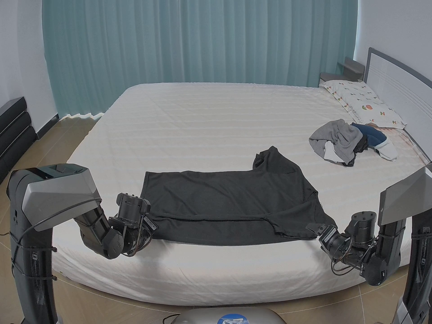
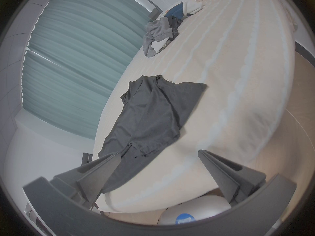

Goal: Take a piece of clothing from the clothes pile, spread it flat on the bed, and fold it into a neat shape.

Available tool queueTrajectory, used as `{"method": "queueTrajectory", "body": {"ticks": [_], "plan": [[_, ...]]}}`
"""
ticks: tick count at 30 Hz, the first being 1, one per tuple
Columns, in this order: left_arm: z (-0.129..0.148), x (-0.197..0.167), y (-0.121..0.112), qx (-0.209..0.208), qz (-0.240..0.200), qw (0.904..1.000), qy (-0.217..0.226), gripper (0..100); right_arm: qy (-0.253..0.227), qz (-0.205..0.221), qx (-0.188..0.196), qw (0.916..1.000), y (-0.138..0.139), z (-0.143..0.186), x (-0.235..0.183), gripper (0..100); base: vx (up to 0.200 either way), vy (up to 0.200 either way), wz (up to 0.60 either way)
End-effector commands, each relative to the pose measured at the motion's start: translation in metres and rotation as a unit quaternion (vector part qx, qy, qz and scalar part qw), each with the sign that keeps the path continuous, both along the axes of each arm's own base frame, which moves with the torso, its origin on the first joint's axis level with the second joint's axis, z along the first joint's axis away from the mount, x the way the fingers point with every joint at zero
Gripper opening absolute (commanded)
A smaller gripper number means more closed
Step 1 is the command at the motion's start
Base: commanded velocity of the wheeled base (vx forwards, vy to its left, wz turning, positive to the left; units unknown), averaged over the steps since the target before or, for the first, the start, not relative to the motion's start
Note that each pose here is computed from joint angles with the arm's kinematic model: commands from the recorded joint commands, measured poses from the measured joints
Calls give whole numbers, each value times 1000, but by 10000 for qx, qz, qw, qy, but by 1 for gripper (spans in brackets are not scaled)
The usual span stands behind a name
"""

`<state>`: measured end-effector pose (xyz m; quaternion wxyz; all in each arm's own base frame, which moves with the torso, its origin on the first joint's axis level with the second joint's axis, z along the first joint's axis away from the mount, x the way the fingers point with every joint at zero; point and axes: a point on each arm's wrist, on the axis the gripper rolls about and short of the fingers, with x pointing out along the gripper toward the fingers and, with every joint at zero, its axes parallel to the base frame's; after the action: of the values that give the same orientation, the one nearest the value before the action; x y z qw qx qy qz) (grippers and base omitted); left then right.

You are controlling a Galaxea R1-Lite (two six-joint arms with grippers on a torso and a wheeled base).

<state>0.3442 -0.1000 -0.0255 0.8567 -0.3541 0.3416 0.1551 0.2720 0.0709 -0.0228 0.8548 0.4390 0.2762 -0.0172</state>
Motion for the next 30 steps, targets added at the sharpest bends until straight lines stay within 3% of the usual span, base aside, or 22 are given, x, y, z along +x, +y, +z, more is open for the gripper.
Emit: {"method": "queueTrajectory", "body": {"ticks": [1,3,7,22,23,30], "plan": [[5,-3,1,-142,25,9999,-16,0,168,144,-310,9993,7,-25,13,100,0,0,0],[3,-3,0,-214,82,9997,-1,0,85,146,-574,9982,6,-29,22,100,0,0,0],[6,-3,1,-291,110,9995,-31,0,192,95,-638,9977,5,-35,30,100,0,0,0],[6,-3,1,-314,88,9995,-31,0,-12,9,-586,9983,9,-32,62,100,0,0,0],[6,-3,1,-314,88,9995,-31,0,-12,9,-586,9983,9,-32,62,0,0,0,0],[8,-2,1,-318,93,9994,-62,0,-82,-169,-698,9974,8,-28,59,0,0,0,0]]}}
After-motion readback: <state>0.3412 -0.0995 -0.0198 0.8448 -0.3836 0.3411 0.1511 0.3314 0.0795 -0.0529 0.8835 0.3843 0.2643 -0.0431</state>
